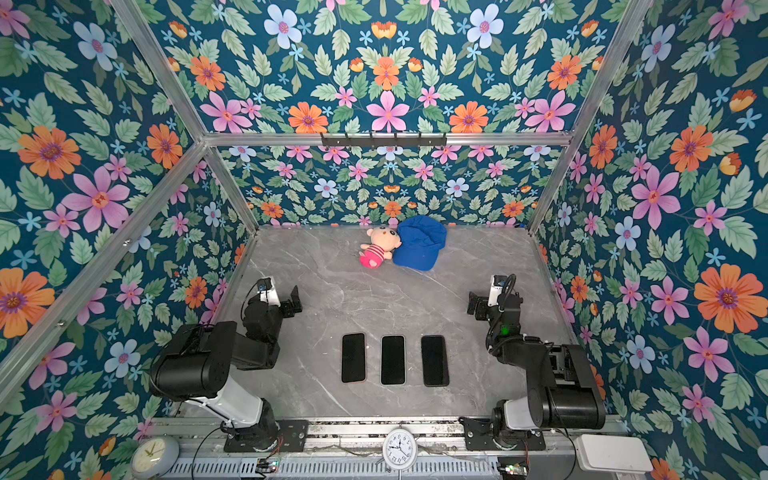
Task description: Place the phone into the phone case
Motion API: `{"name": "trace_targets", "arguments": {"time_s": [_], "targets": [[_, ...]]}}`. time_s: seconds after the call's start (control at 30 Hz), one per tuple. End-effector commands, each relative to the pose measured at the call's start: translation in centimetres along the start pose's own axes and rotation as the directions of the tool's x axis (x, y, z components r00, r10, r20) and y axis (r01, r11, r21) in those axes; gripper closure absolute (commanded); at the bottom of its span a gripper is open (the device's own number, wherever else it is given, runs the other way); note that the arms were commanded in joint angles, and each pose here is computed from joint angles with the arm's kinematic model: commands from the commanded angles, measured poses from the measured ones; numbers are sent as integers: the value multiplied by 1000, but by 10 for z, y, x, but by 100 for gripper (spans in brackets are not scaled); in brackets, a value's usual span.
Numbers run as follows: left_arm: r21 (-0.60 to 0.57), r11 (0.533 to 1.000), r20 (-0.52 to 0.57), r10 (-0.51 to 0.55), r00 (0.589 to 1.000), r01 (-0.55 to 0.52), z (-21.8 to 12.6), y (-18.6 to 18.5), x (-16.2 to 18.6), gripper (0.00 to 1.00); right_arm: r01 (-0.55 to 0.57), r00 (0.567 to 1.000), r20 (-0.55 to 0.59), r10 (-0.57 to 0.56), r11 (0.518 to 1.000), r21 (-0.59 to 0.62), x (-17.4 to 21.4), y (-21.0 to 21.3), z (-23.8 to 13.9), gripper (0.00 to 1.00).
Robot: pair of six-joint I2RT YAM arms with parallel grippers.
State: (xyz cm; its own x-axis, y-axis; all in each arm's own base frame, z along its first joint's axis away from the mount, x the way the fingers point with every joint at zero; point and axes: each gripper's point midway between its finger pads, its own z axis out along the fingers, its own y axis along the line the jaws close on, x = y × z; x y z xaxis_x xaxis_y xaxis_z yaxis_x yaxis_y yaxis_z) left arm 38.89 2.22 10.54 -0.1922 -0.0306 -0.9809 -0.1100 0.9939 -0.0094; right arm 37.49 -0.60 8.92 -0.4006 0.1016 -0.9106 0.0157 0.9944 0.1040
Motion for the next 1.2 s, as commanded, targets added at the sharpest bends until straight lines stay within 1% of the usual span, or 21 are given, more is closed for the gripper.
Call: {"name": "trace_targets", "arguments": {"time_s": [0.0,0.03,0.07,0.1,0.13,0.27,0.3,0.33,0.37,0.4,0.6,1.17], "targets": [[2,1000,27,5,1000,-5,0,-1,-7,22,9,999,44,-9,1000,-8,-11,2,0,10],[2,1000,27,4,1000,-4,0,-1,-7,34,8,999,42,-8,1000,-8,-11,2,0,22],[2,1000,28,5,1000,-5,0,-1,-7,56,9,999,40,-9,1000,-10,-10,2,0,56],[2,1000,27,5,1000,-5,0,-1,-7,90,8,999,41,-8,1000,-9,-11,2,0,97],[2,1000,28,5,1000,-5,0,-1,-7,100,9,999,41,-9,1000,-9,-11,2,0,100],[1,1000,27,5,1000,-5,0,0,-7,100,10,999,41,-10,1000,-9,-11,2,0,100],[1,1000,27,5,1000,-5,0,0,-7,94,9,999,41,-9,1000,-9,-11,2,0,100],[1,1000,27,5,1000,-5,0,0,-7,63,9,999,44,-9,1000,-8,-11,2,0,84],[1,1000,26,5,1000,-5,0,0,-7,16,9,999,45,-9,1000,-7,-11,2,-1,18],[1,1000,27,5,1000,-5,0,0,-7,0,9,999,49,-9,1000,0,-11,0,-1,1],[-1,1000,27,5,1000,-5,0,0,-7,0,24,999,35,-24,1000,6,-9,2,2,1],[-1,1000,26,7,1000,-7,0,0,-7,0,6,1000,30,-6,1000,-8,-9,2,3,1]]}}
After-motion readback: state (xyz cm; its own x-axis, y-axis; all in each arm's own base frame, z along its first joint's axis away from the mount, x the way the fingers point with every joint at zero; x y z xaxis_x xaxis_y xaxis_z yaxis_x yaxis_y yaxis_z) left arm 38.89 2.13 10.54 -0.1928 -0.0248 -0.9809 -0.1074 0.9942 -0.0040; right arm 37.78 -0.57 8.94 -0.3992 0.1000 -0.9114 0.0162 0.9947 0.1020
